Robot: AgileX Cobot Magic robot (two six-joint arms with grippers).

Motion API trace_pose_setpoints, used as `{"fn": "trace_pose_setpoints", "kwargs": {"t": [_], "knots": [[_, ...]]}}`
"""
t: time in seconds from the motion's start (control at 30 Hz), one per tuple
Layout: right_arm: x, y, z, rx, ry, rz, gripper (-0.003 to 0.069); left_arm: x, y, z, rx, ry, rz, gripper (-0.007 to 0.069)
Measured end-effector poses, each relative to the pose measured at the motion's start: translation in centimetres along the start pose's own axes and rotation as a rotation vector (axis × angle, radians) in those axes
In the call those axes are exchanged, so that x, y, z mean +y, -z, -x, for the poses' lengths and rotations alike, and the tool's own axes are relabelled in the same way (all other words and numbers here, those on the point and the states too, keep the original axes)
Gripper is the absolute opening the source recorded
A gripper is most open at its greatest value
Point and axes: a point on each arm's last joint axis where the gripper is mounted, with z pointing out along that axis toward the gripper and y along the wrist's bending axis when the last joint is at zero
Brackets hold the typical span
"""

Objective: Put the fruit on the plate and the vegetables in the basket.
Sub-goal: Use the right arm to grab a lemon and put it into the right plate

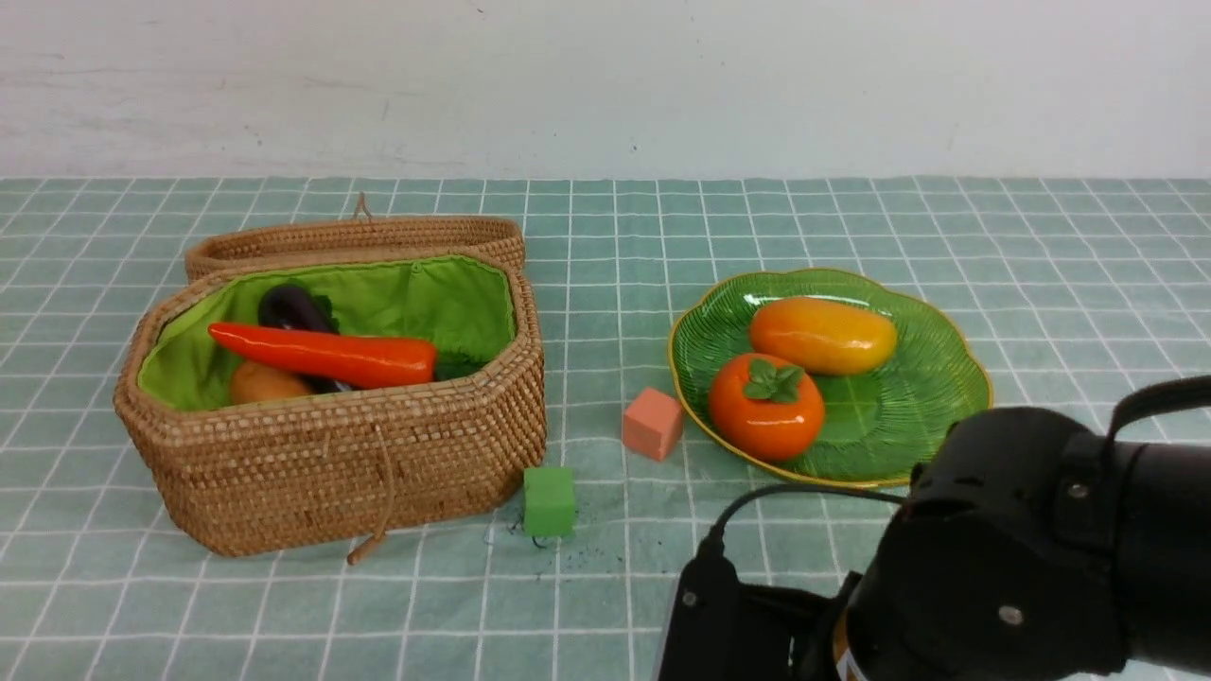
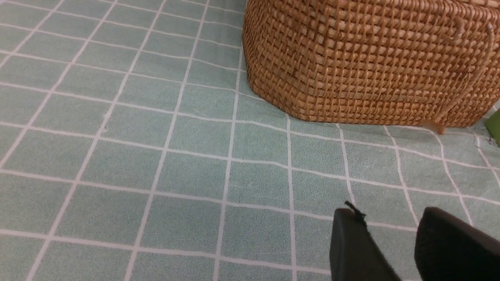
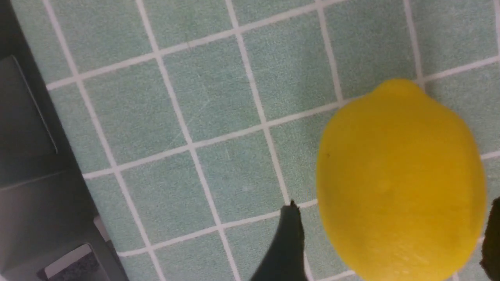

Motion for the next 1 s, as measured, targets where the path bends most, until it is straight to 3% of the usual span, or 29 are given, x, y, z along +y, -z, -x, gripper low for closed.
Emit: {"fn": "trace_pose_setpoints", "kwargs": {"t": [0.13, 0.4, 0.77, 0.93, 0.97, 1.0], "knots": [[-0.5, -1.5, -0.4, 0.005, 0.013, -0.053, 0.0615, 0.0, 0.0, 0.0, 0.0, 0.0, 0.0, 0.0239], [-0.9, -5.2, -0.3, 0.083, -0.015, -0.037, 0.0599, 0.0, 0.0, 0.0, 0.0, 0.0, 0.0, 0.0239], [-1.8, -2.9, 0.6, 0.005, -0.028, -0.078, 0.0572, 0.0, 0.0, 0.0, 0.0, 0.0, 0.0, 0.0239], [-9.4, 3.3, 0.9, -0.212, -0.283, -0.264, 0.0572, 0.0, 0.0, 0.0, 0.0, 0.0, 0.0, 0.0239], [-9.9, 3.8, 1.0, -0.232, -0.297, -0.278, 0.0572, 0.0, 0.0, 0.0, 0.0, 0.0, 0.0, 0.0239], [-12.7, 5.2, 0.3, -0.297, -0.417, -0.331, 0.0572, 0.0, 0.0, 0.0, 0.0, 0.0, 0.0, 0.0239]]}}
